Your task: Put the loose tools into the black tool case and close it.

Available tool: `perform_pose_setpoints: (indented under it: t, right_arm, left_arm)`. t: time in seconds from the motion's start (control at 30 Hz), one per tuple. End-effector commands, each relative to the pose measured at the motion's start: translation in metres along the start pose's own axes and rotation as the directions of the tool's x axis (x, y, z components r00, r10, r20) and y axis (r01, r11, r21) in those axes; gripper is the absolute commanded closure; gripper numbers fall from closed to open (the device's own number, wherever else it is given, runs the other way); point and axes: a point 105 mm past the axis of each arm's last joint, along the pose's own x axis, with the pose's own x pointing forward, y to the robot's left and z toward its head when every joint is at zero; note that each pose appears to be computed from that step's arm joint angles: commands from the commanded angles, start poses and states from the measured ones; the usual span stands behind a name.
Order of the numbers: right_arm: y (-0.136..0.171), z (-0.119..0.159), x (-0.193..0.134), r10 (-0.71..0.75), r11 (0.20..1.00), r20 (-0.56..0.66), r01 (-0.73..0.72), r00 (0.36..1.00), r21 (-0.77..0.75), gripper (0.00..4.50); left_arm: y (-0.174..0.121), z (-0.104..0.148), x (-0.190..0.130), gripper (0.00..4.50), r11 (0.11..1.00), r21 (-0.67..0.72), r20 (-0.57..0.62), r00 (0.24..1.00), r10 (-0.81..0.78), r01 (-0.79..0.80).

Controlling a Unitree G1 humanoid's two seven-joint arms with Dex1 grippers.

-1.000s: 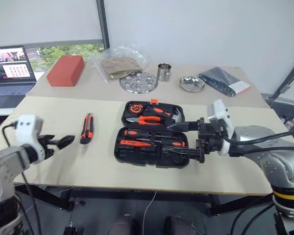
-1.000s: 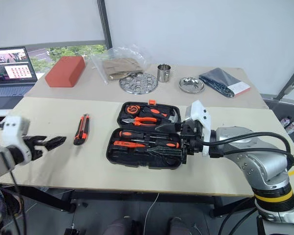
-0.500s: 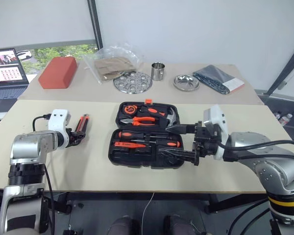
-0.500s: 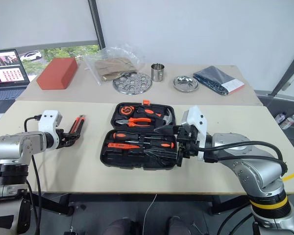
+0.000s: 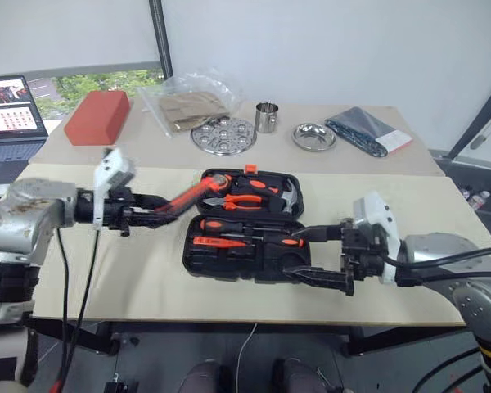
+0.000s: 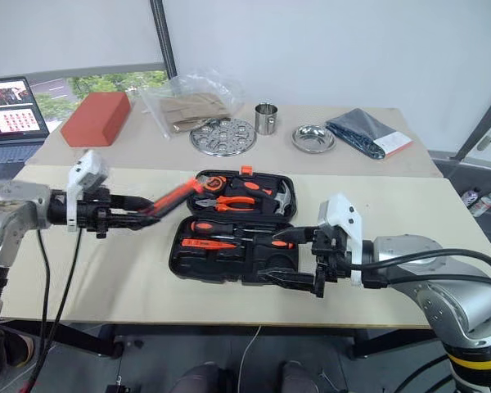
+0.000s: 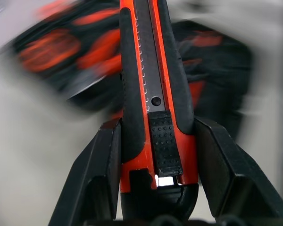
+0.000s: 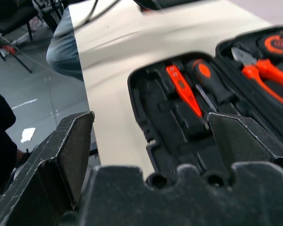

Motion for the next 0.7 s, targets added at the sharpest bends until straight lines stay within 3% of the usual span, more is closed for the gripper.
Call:
perform_pose_setpoints:
  t: [0.03,0.2,0.4,0.47,0.5,0.63,0.7]
  right_arm:
    - [0.005,0.009,-0.006,-0.052,0.998,0.039,0.053,0.998,-0.038,0.00]
    - [0.008,0.008,-0.008,-0.110,0.993,0.055,0.112,0.992,-0.026,0.00]
    - [0.009,0.006,-0.010,-0.167,0.986,0.069,0.168,0.984,-0.008,0.00]
    - [0.009,0.006,-0.011,-0.172,0.985,0.070,0.173,0.983,-0.005,0.00]
    - [0.010,0.006,-0.011,-0.174,0.985,0.070,0.174,0.982,-0.003,0.00]
    - [0.009,0.005,-0.011,-0.179,0.984,0.068,0.179,0.981,0.004,0.00]
    - [0.009,0.005,-0.012,-0.179,0.984,0.068,0.179,0.981,0.005,0.00]
  left_arm:
    - [-0.016,-0.009,0.028,2.71,0.966,0.117,-0.152,0.966,-0.211,0.229]
    - [-0.001,-0.017,0.057,2.71,0.942,0.168,-0.230,0.941,-0.249,0.290]
    - [0.011,-0.014,0.081,2.71,0.928,0.197,-0.223,0.936,-0.272,0.317]
    - [0.012,-0.010,0.084,1.70,0.929,0.185,-0.198,0.939,-0.283,0.319]
    - [0.011,-0.006,0.084,1.52,0.929,0.178,-0.172,0.940,-0.295,0.324]
    - [0.014,0.000,0.081,0.06,0.936,0.198,-0.129,0.954,-0.270,0.292]
    - [0.014,0.004,0.076,0.06,0.939,0.197,-0.106,0.959,-0.265,0.281]
